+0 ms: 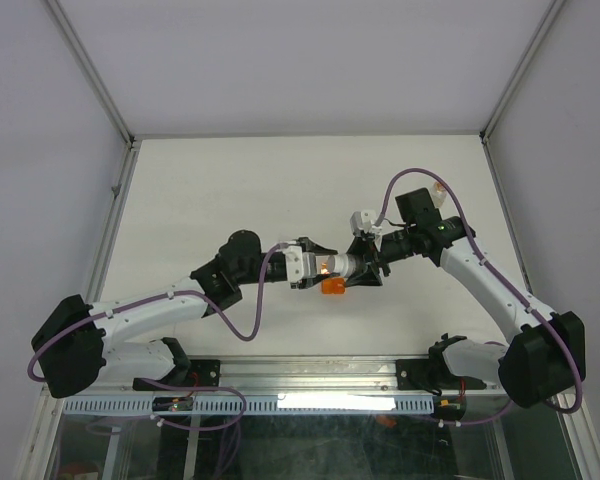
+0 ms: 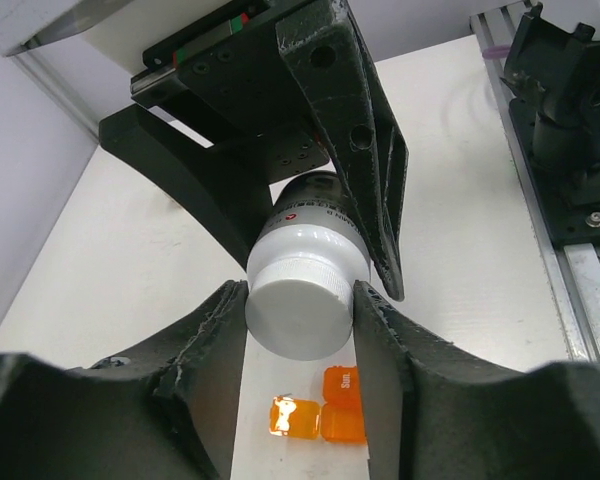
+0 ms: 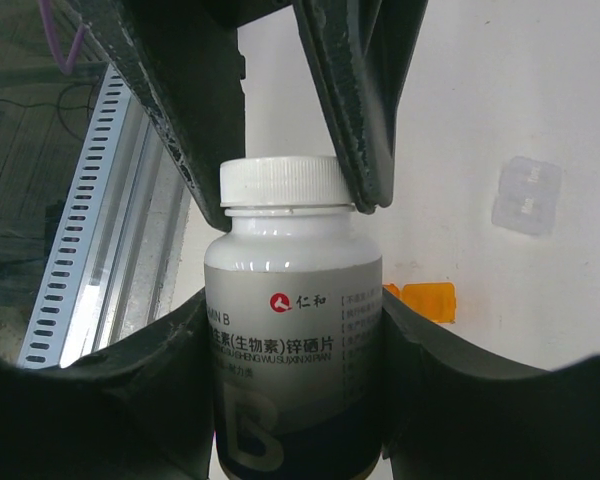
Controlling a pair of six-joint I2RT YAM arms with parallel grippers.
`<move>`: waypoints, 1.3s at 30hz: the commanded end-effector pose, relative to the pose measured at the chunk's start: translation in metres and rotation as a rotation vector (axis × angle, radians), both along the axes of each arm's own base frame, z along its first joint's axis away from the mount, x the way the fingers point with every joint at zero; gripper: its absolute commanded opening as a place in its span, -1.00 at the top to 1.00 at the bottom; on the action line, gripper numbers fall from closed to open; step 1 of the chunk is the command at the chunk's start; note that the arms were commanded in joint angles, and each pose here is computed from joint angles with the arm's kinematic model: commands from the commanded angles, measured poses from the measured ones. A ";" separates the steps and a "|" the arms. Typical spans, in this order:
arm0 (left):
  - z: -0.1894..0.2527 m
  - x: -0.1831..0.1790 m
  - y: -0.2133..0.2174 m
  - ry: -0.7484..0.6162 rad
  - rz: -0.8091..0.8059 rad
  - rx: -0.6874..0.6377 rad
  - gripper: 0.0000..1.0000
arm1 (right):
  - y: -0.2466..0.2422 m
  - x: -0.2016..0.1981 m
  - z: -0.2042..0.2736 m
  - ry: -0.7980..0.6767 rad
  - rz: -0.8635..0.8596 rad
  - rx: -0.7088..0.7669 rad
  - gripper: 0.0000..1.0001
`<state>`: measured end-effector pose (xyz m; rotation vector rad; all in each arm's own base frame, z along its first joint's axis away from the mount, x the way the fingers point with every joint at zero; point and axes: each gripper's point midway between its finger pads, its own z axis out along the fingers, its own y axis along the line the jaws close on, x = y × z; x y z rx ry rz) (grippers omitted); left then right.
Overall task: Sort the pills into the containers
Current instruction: Unscrew the lid of the pill bottle.
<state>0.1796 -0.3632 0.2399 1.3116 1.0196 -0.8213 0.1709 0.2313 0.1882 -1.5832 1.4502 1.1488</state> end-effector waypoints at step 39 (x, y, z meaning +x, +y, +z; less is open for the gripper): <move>0.074 -0.003 0.047 0.426 0.244 -0.376 -0.98 | 0.005 0.006 0.020 -0.044 0.016 0.047 1.00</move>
